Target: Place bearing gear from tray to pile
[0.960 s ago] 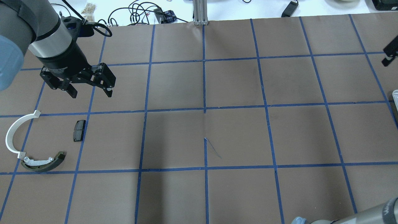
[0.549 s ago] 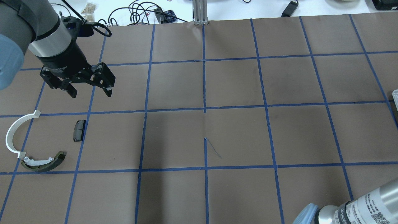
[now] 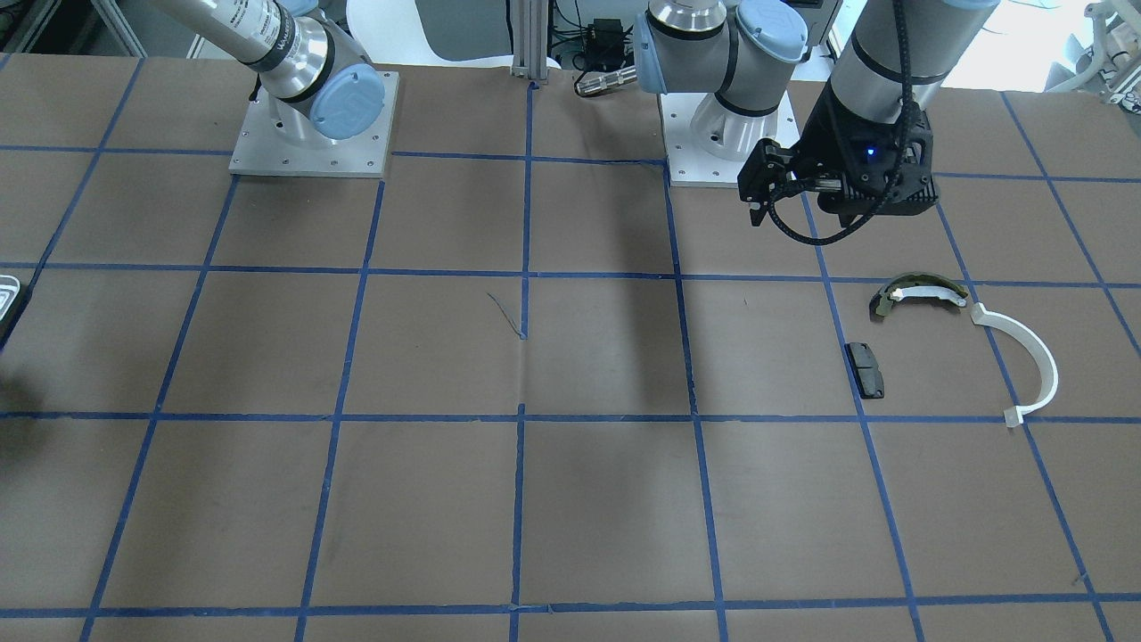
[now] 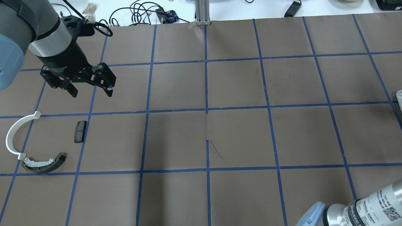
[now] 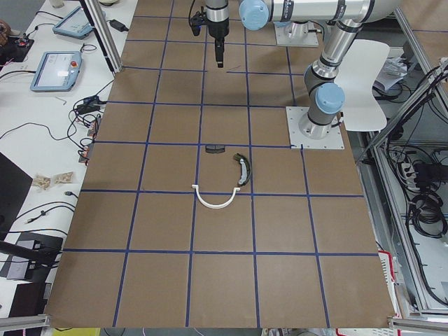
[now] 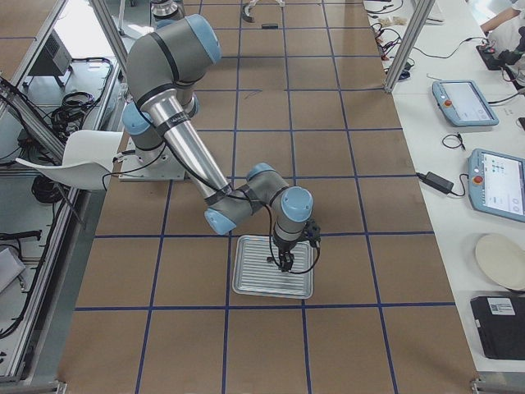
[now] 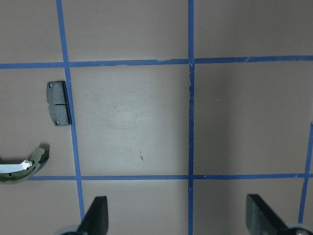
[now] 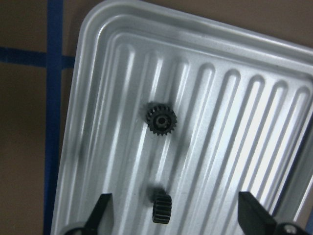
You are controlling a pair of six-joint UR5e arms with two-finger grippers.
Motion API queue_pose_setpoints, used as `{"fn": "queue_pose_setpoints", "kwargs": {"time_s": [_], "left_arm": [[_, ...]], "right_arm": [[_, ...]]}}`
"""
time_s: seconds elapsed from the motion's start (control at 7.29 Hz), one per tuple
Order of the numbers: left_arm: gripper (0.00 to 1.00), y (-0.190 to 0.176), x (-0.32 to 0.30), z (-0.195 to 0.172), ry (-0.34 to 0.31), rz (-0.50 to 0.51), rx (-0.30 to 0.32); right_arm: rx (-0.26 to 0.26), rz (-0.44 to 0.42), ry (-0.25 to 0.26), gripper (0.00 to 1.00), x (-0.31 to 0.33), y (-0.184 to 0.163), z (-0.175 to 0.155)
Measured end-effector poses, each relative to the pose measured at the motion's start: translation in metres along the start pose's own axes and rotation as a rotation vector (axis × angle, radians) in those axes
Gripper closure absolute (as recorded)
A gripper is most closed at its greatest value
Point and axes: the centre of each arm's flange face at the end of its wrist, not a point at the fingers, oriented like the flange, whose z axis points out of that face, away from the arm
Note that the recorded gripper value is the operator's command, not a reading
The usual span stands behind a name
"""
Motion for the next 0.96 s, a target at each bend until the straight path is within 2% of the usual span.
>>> {"fn": "queue_pose_setpoints", "kwargs": {"time_s": [0.14, 0.41, 0.69, 0.82, 0.96], "left_arm": [[0.00, -0.001, 0.000, 0.000, -0.001, 0.001, 0.005], [0.00, -0.001, 0.000, 0.000, -0.001, 0.001, 0.007], [0.00, -0.001, 0.000, 0.000, -0.001, 0.001, 0.007], [0.00, -0.002, 0.000, 0.001, -0.001, 0.001, 0.005], [0.00, -0.002, 0.000, 0.001, -0.002, 0.001, 0.004]], "right_arm": [[-0.003, -0.007, -0.006, 0.35, 0.002, 0.005, 0.007], [-0.019, -0.017, -0.026, 0.38, 0.001, 0.009, 0.015], [-0.030, -0.021, -0.042, 0.56, 0.000, 0.010, 0.020], [-0.030, -0.021, -0.044, 0.72, -0.001, 0.009, 0.020], [-0.027, -0.021, -0.044, 0.96, 0.000, 0.009, 0.020]]}}
